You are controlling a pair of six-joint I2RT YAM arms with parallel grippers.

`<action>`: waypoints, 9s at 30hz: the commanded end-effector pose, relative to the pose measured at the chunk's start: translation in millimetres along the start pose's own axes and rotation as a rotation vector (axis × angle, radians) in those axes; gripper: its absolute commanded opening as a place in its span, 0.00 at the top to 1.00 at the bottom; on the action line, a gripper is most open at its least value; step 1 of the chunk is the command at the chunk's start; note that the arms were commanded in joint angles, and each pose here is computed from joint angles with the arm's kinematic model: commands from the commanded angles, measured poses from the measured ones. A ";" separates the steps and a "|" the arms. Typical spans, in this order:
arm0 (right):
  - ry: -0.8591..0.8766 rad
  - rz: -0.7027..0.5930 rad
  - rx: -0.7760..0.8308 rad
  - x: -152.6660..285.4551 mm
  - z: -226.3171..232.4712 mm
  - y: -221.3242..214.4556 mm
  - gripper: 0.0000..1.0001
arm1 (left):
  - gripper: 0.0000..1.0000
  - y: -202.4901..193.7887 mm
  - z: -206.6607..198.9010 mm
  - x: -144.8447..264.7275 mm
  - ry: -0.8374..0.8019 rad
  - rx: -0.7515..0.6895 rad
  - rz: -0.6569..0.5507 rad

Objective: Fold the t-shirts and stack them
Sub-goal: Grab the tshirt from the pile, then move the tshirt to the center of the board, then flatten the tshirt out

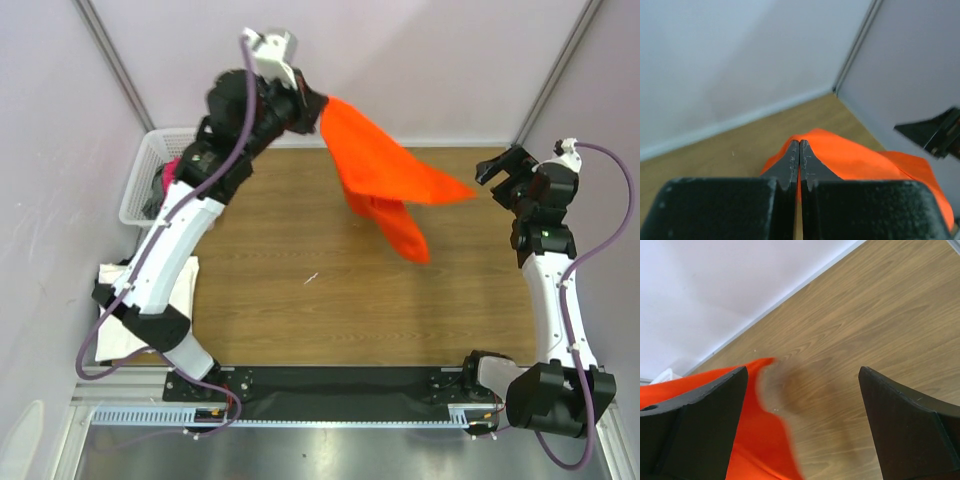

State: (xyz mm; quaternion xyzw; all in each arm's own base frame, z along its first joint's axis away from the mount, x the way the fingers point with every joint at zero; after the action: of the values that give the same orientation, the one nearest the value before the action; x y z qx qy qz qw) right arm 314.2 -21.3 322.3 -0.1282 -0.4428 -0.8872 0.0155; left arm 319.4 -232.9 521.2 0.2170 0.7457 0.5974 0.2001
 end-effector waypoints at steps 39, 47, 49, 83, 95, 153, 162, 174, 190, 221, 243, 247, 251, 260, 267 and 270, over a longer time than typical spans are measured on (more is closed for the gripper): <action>-0.058 0.207 0.095 22.1 26.1 -61.3 0.00 | 1.00 -58.4 19.4 24.3 0.020 -0.341 0.277; -0.168 0.203 0.057 27.4 -0.7 -43.4 0.00 | 1.00 -180.1 -45.0 -21.0 -0.211 -0.201 0.471; -0.179 0.213 0.054 28.2 -5.7 -42.9 0.00 | 0.92 -209.2 -60.8 -19.9 -0.271 -0.150 0.527; 0.629 0.665 1.226 52.7 111.2 -282.0 0.05 | 0.00 -327.3 156.8 116.9 0.774 0.562 0.753; 0.498 0.596 1.180 48.1 109.2 -276.1 0.05 | 0.04 -353.4 196.7 154.6 0.926 0.594 0.676; 0.562 0.601 1.345 20.7 85.7 -326.3 0.52 | 1.00 -251.8 199.3 127.6 0.792 0.567 0.337; 0.461 0.481 1.168 -4.5 107.9 -286.1 1.00 | 1.00 -220.9 189.3 135.3 0.787 0.499 0.285; 0.474 0.449 0.761 77.5 117.7 -157.2 1.00 | 1.00 -152.5 136.6 201.1 0.925 0.409 0.267; 0.181 0.494 0.349 24.8 52.9 -90.2 1.00 | 1.00 -149.6 163.6 87.3 0.873 0.492 0.255; 0.101 0.742 0.161 -113.0 15.7 -111.5 0.00 | 0.00 -217.3 210.8 -16.0 0.780 0.256 0.487; -0.007 1.035 0.307 26.9 38.1 -287.6 0.23 | 0.11 -340.5 235.7 104.0 0.879 0.305 0.685; -0.094 1.066 0.424 27.1 30.1 -313.0 0.23 | 0.08 -335.4 236.0 103.0 0.872 0.291 0.659; -0.190 1.070 0.551 24.2 23.7 -326.4 0.25 | 0.05 -326.7 233.2 106.3 0.866 0.285 0.633; -0.323 1.050 0.672 22.2 1.6 -329.2 0.98 | 0.03 -327.2 230.2 119.3 0.883 0.263 0.647; -0.413 1.068 0.630 62.8 -24.3 -304.7 1.00 | 0.04 -330.0 222.2 120.9 0.845 0.292 0.674; -0.501 1.098 0.589 82.9 -49.7 -293.3 1.00 | 0.06 -340.3 217.5 121.5 0.841 0.308 0.690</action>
State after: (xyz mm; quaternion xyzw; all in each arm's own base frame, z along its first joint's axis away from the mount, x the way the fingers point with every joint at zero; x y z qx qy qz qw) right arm 212.1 156.7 83.7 -0.4594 -0.5415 -0.5677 0.4164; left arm 316.8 -49.2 136.3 0.2125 0.7170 0.5517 -0.3692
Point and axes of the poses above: each gripper's point midway between its finger pads, its own x axis back along the fingers, its own z axis along the line the jaws close on, y = z × x, the point moved 7 cm from there along x, back along the fingers, and after that the axes turned 1 degree about -x, right-handed, at the moved point
